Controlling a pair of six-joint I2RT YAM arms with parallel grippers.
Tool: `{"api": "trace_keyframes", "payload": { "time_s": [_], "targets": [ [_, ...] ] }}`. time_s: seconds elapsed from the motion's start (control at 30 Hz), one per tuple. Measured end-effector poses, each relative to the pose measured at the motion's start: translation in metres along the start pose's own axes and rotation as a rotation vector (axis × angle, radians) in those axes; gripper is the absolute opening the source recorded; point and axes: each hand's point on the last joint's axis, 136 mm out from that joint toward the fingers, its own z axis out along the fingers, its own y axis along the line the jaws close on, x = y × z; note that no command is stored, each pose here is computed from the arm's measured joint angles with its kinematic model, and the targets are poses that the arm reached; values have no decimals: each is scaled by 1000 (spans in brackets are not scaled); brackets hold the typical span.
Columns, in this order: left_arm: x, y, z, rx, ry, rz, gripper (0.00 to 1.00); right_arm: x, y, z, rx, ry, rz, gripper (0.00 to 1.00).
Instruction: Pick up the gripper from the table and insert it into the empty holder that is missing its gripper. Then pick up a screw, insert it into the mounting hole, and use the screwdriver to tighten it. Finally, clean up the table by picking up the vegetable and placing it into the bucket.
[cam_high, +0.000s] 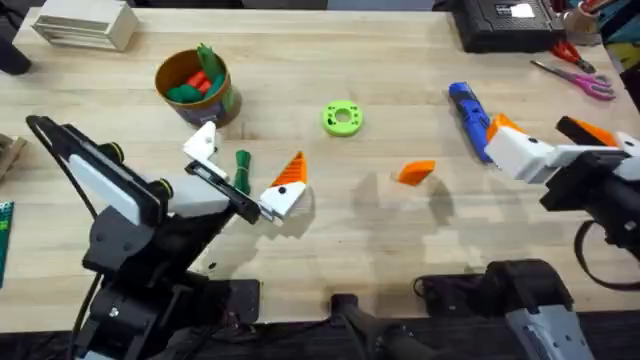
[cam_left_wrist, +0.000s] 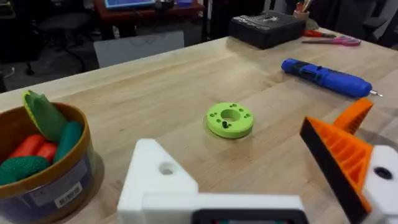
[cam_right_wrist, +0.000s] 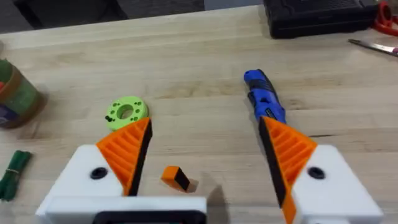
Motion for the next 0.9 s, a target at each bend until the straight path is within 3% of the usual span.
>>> {"api": "trace_keyframes", "payload": {
  "time_s": [0.7,0.9],
  "targets": [
    [0,0,0,1,0,0,987,0,0,0,0,0,3,990],
    [0,-19,-1,109,0,1,987,-1,0,0,0,-2,3,990]
  ]
}}
